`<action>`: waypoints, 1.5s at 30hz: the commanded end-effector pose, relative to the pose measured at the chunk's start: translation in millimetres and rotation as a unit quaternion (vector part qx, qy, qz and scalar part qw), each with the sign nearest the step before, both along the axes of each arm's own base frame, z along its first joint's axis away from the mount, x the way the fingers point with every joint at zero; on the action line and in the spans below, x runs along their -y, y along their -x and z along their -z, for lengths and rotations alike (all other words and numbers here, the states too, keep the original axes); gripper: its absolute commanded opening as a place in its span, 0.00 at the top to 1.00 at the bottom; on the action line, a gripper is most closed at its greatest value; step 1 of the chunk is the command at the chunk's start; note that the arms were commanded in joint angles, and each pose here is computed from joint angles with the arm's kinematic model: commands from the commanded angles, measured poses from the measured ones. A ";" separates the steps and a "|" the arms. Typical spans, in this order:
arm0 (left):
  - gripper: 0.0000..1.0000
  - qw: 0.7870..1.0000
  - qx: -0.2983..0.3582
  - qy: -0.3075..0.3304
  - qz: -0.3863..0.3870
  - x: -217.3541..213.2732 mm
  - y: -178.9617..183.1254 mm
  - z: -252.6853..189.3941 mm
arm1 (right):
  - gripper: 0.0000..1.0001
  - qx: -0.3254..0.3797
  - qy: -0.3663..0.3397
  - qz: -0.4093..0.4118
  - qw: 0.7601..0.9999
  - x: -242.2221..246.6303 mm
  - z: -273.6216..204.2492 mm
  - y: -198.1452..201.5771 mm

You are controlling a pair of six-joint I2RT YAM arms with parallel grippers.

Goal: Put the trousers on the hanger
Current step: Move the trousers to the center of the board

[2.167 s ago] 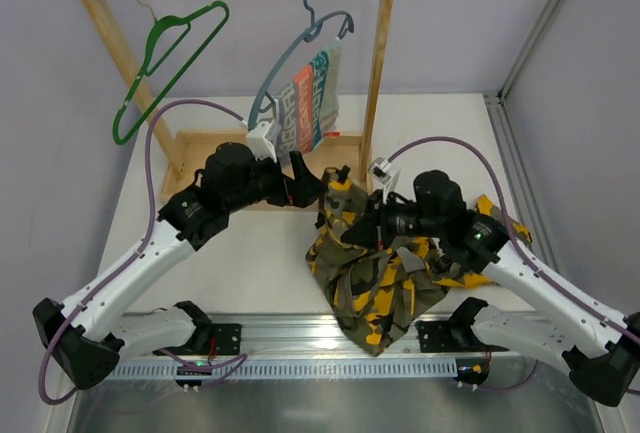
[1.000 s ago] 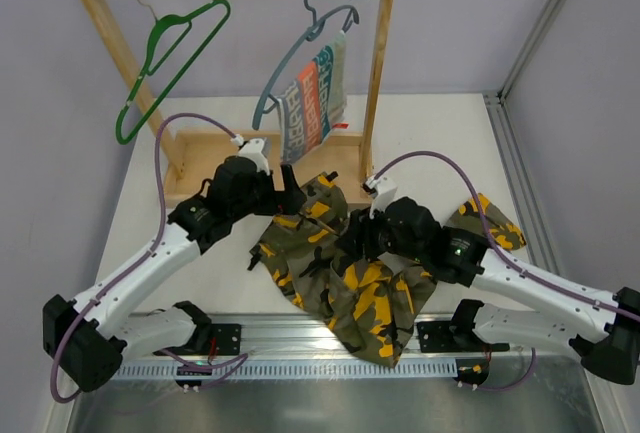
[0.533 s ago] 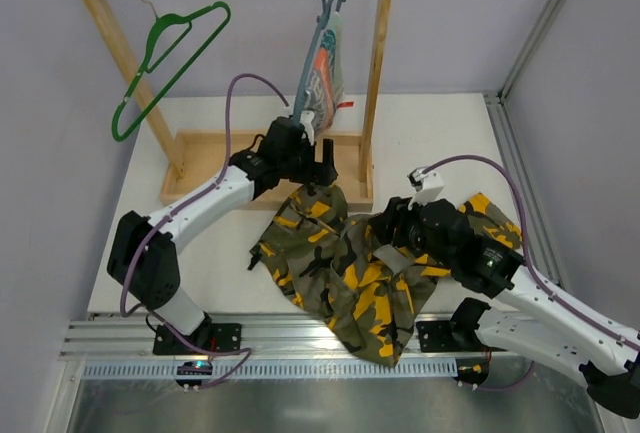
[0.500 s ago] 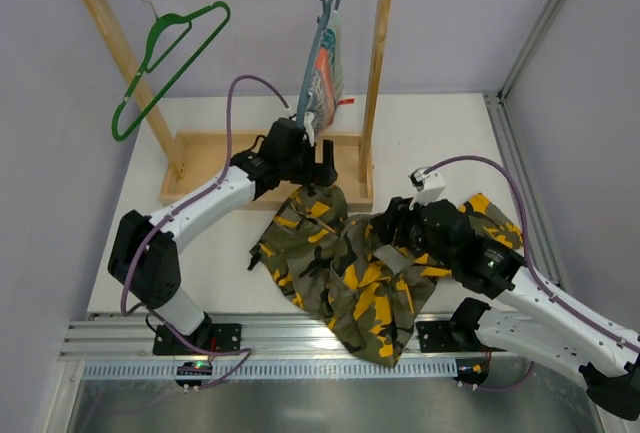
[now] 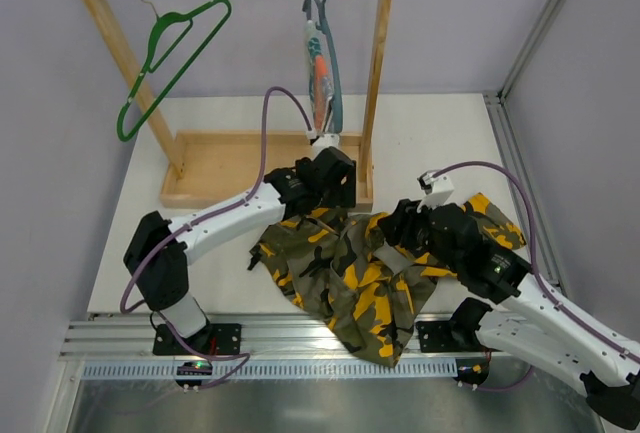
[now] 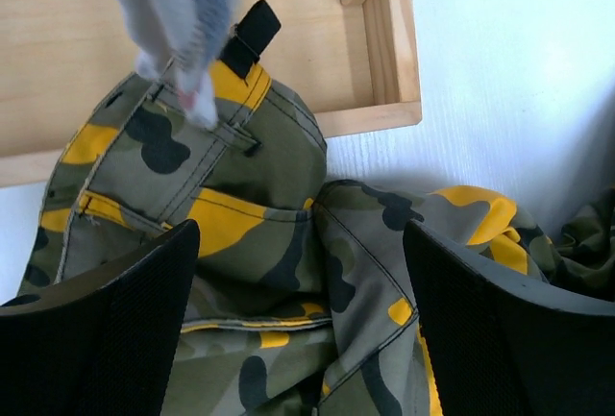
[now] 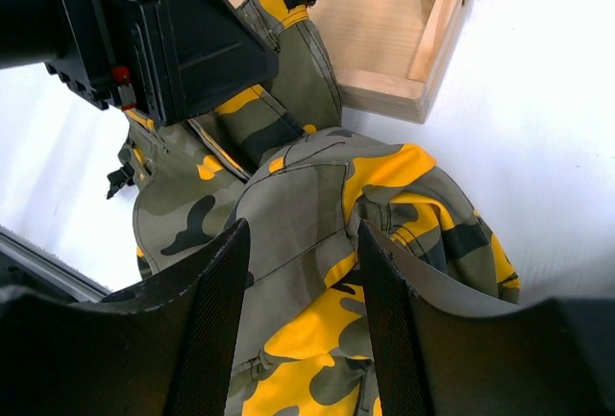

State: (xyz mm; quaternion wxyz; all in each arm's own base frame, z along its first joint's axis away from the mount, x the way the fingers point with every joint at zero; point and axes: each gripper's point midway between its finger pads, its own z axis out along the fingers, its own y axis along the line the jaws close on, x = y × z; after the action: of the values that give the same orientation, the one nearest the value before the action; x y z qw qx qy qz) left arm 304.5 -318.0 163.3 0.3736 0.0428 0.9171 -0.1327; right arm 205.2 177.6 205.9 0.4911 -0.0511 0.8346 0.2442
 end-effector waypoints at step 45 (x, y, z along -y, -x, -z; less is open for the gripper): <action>0.13 0.988 0.101 0.119 0.016 -59.7 -62.6 -13.5 | 0.50 0.013 -0.045 0.007 0.999 8.0 -7.7 9.5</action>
State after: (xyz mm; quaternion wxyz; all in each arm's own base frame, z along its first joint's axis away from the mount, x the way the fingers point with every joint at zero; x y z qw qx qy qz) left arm 348.2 -243.8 126.4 0.4009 -0.0127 0.9021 -0.1589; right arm 192.1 169.5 203.6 0.4939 -0.0347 0.8255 0.2711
